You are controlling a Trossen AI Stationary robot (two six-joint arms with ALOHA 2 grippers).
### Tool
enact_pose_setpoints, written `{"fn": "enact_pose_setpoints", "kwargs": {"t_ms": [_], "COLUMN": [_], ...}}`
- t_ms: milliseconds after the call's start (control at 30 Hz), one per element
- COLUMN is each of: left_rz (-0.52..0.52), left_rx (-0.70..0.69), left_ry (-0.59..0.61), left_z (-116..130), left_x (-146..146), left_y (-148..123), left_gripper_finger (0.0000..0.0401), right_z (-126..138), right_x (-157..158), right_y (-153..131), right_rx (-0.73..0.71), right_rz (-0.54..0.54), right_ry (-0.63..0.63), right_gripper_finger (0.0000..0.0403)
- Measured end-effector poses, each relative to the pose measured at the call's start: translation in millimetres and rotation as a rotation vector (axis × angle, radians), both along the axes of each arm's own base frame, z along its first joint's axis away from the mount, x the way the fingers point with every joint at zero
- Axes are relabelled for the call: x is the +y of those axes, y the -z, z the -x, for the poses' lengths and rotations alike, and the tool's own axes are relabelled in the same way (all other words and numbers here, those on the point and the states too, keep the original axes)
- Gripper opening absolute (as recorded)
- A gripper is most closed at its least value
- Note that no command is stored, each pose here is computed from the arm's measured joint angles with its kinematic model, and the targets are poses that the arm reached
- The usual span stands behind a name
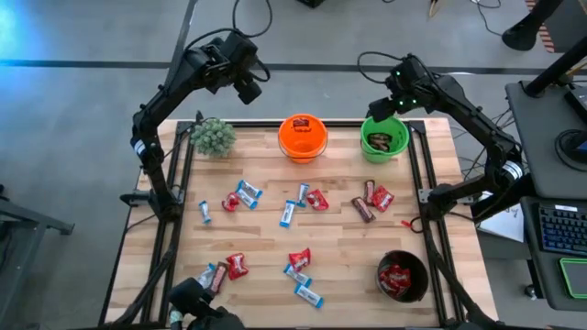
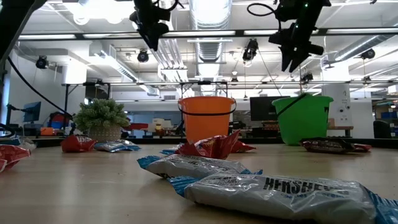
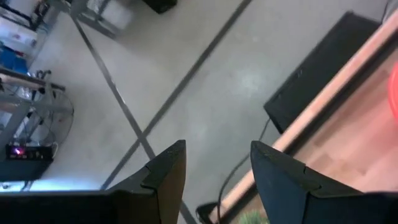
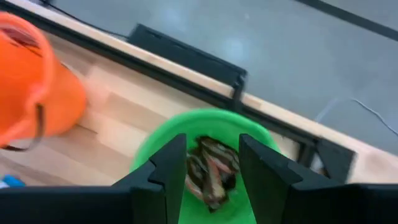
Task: Organize candy in baskets
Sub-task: Put the white chocolate into the orange bucket
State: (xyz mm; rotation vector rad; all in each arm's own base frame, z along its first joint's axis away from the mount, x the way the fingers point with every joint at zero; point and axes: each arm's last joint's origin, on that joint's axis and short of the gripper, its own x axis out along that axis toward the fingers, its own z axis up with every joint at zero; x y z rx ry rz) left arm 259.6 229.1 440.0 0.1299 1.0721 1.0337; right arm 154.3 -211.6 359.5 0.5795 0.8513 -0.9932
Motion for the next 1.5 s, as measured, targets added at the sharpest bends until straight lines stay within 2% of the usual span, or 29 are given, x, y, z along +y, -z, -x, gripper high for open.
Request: {"fn": "enact_pose_setpoints", "kwargs": {"t_ms": [133,400,667,900,1100,1500], "left_rz": [0.047,0.087,0.098,0.263,0.339,0.313], "left_rx": [0.021,0.015,0.028,-0.069,0.012,-0.038], "left_ry": [-0.033,-0.097,-0.070,0.053,0.070,0.144], "left_z": [4,9,8,4,11,31], "left_x": [-2,-4,-4,-10,-18,-39], "left_y": [4,8,9,12,15,-9], "left_gripper_finger": [0.0167,0.0211,0.0206,0.0193,0.0192,0.0192], "right_z": [-3,-10,-28,-45,-60,-105], "right_x": [-1,1,9,18,34,82], "right_y": [-2,-4,-10,-17,-17,-22], "right_rx": [-0.052,-0.107,-0.334,-0.407,-0.436,-0.515], "right_rz": [0.005,0.002,-0.062,-0.023,-0.068,-0.078], "right_ry": [-0.048,-0.119,-0.337,-0.444,-0.476,-0.672], "right_gripper_finger": [0.0127,0.0129,0.0127,0.0127,0.0117,0.0103]}}
